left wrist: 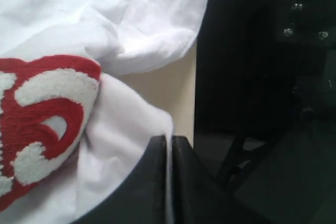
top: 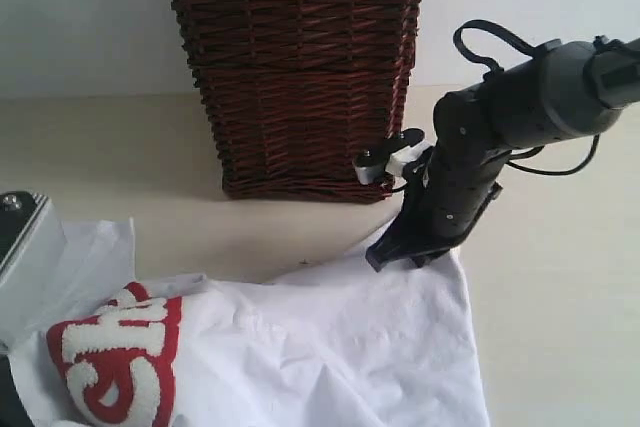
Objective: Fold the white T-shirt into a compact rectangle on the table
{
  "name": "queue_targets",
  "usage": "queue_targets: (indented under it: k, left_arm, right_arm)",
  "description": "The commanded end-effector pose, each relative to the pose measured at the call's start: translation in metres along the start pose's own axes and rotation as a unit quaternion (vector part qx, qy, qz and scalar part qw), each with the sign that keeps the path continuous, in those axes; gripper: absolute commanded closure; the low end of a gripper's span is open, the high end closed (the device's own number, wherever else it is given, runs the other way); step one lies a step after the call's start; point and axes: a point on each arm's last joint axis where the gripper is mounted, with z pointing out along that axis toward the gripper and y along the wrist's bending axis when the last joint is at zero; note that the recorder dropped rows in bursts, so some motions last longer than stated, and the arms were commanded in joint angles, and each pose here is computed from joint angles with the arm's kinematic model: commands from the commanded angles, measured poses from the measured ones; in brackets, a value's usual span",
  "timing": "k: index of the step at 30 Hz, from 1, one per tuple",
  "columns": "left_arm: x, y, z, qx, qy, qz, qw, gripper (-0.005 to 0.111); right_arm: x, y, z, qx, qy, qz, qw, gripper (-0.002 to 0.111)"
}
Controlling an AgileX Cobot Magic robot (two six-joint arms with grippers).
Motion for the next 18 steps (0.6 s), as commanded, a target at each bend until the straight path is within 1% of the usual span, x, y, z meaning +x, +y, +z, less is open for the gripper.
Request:
queue_targets:
  k: [1, 6, 10, 11, 12, 13, 14, 16, 17, 18]
  left_arm:
    - [0.002, -0.008, 0.01, 0.021, 0.018, 0.002, 1.0, 0.107]
    - [0.001, -0.014, 0.015, 0.04, 0.012, 0.003, 0.999, 0.107]
    - [-0.012, -0.025, 0.017, 0.08, -0.037, -0.006, 0.996, 0.107]
    - [-0.013, -0.027, 0.018, 0.084, -0.035, -0.003, 0.996, 0.107]
    - [-0.01, -0.029, 0.022, 0.079, 0.001, -0.006, 0.997, 0.107]
    - [-0.005, -0.028, 0.025, 0.068, 0.032, -0.019, 0.997, 0.107]
    - [0.007, -0.023, 0.031, 0.041, 0.099, -0.022, 0.994, 0.107]
    - [0.015, -0.02, 0.035, 0.019, 0.149, -0.005, 0.989, 0.107]
    - [0.013, -0.021, 0.036, 0.027, 0.138, -0.012, 0.99, 0.107]
    - [0.002, -0.03, 0.037, 0.075, 0.079, -0.034, 0.993, 0.107]
  right_arm:
    - [-0.01, -0.012, 0.026, 0.004, 0.018, 0.002, 1.0, 0.108]
    - [-0.014, -0.045, 0.042, 0.01, 0.037, 0.029, 0.999, 0.108]
    - [-0.017, -0.074, 0.042, 0.017, 0.033, 0.059, 0.998, 0.108]
    - [-0.018, -0.078, 0.04, 0.019, 0.032, 0.064, 0.997, 0.108]
    - [-0.02, -0.087, 0.037, 0.021, 0.032, 0.072, 0.997, 0.108]
    - [-0.021, -0.089, 0.035, 0.022, 0.032, 0.074, 0.997, 0.108]
    - [-0.025, -0.09, 0.032, 0.022, 0.032, 0.074, 0.996, 0.108]
    - [-0.026, -0.089, 0.031, 0.017, 0.032, 0.067, 0.997, 0.108]
    - [-0.026, -0.089, 0.031, 0.017, 0.032, 0.067, 0.997, 0.108]
    - [-0.026, -0.089, 0.031, 0.017, 0.032, 0.067, 0.997, 0.108]
